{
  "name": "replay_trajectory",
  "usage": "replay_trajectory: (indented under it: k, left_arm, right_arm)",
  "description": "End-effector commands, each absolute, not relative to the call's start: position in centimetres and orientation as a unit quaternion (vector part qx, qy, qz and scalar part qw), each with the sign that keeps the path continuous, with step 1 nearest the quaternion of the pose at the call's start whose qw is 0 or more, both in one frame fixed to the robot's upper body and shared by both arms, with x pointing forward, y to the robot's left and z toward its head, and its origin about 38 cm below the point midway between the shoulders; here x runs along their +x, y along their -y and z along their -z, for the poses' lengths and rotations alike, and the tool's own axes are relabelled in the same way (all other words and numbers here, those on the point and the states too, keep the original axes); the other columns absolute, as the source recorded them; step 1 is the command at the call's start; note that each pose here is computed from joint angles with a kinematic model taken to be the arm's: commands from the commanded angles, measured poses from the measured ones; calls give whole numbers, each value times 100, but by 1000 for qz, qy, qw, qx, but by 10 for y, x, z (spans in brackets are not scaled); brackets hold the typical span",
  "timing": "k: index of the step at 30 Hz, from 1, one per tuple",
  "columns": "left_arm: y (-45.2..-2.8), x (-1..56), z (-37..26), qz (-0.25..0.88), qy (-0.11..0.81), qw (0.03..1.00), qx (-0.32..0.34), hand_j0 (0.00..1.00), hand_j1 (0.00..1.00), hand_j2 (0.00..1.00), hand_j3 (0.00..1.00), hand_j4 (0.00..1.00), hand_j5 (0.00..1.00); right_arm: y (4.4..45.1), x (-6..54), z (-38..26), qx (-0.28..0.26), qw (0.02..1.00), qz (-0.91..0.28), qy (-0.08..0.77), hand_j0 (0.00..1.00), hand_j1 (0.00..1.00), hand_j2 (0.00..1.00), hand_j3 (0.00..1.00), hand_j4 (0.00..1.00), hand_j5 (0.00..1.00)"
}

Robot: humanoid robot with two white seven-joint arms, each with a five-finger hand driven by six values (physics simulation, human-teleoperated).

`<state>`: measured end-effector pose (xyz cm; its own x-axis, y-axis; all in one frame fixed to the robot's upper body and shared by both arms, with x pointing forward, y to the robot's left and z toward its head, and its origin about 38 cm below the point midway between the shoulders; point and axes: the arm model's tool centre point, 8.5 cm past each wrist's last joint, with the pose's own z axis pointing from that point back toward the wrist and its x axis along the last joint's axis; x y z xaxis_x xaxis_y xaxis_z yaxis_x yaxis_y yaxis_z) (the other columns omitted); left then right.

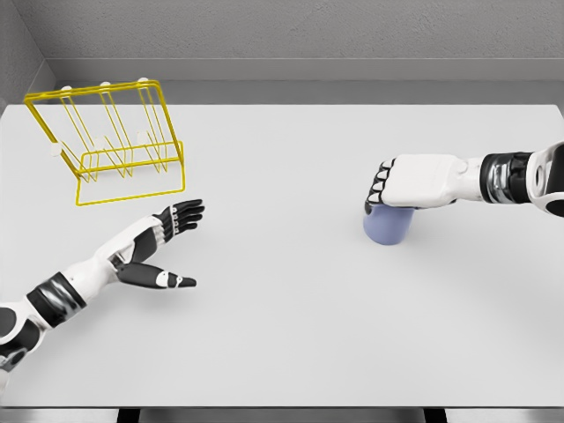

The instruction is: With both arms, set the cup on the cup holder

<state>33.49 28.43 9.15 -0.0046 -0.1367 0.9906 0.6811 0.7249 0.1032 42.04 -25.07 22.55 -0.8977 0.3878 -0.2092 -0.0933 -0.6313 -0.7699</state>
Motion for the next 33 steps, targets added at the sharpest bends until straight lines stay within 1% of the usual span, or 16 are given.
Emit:
replay_trajectory:
  k: [1,2,3,5,6,11,16,25,33]
  left_arm:
    - [-284,337,-83,280,638,683,-221,100,100,100,100,100,100]
    - [-282,337,-82,281,637,682,-224,100,100,100,100,100,100]
    - [-280,340,-83,283,636,682,-224,100,100,100,100,100,100]
    - [-279,341,-79,278,636,684,-224,100,100,100,100,100,100]
    - [-279,342,-80,279,637,683,-224,100,100,100,100,100,100]
    - [-278,343,-77,281,634,684,-225,100,100,100,100,100,100]
    - [-278,343,-77,280,634,685,-225,100,100,100,100,100,100]
    - [-278,347,-79,268,623,697,-231,100,100,100,100,100,100]
    - [-279,349,-80,269,624,696,-230,100,100,100,100,100,100]
  right_arm:
    - [250,420,-226,-179,136,-885,409,64,64,64,64,64,64]
    - [250,420,-226,-179,136,-885,409,64,64,64,64,64,64]
    - [249,420,-226,-179,134,-885,409,61,61,61,61,61,61]
    - [249,420,-227,-180,134,-884,410,60,60,60,60,60,60]
    - [249,420,-227,-180,134,-884,410,57,57,57,57,57,57]
    - [249,421,-232,-184,133,-882,413,56,56,56,56,56,56]
    - [240,413,-242,-189,108,-881,420,55,55,55,55,55,55]
    - [218,400,-260,-190,65,-875,441,55,55,55,55,55,55]
    - [184,396,-261,-172,38,-864,473,55,55,55,55,55,55]
